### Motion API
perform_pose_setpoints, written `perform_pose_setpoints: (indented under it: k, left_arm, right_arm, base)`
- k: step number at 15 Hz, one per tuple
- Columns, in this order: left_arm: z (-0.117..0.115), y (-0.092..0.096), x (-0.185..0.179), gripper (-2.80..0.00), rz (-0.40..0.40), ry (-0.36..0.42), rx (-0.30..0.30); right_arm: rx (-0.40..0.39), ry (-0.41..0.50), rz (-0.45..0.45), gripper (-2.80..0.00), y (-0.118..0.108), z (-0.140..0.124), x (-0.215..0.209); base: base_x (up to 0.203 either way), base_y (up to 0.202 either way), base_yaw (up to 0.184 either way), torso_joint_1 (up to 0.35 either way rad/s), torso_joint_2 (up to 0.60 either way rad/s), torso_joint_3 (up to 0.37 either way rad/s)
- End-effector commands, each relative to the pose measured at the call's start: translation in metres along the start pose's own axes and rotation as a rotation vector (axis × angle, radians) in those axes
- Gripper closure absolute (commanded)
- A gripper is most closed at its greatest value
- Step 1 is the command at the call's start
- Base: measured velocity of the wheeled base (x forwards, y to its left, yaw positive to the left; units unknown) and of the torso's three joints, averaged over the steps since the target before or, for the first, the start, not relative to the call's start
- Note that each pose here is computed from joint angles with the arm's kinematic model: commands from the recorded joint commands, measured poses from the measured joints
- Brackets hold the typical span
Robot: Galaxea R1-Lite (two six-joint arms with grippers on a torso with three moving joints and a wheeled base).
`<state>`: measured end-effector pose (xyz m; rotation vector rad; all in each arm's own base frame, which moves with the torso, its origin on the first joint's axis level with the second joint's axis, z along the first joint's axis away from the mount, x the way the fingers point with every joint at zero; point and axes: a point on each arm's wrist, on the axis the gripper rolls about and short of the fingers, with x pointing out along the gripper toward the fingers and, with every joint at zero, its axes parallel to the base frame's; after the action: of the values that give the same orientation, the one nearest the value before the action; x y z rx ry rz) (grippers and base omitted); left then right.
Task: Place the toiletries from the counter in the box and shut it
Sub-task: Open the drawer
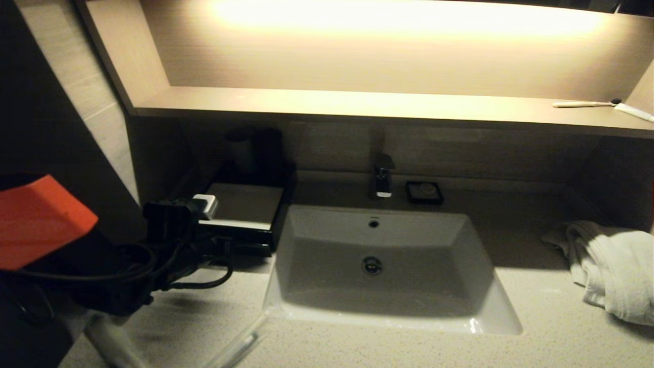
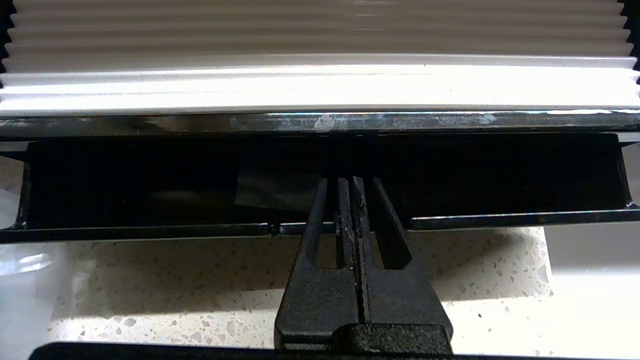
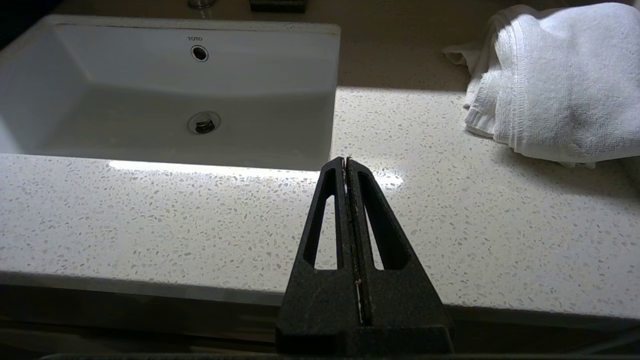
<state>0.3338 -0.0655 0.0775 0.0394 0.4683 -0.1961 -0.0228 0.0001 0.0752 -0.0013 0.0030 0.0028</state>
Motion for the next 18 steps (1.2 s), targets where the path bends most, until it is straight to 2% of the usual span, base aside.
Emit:
perform_pose_setpoints:
  k: [1, 18]
  left_arm:
    - [-0.002, 0.000, 0.002, 0.00, 0.001, 0.005, 0.000]
    - [-0.015, 0.000, -0.020, 0.00, 0.004, 0.054, -0.001]
  right_arm:
    - [0.000, 0.000, 0.000, 0.00, 0.000, 0.000, 0.000]
    - [0.000, 0.000, 0.000, 0.00, 0.000, 0.000, 0.000]
  base:
    - [0.000, 0.000, 0.000, 0.000, 0.00, 0.000]
    - [0.000, 0.000, 0.000, 0.000, 0.00, 0.000]
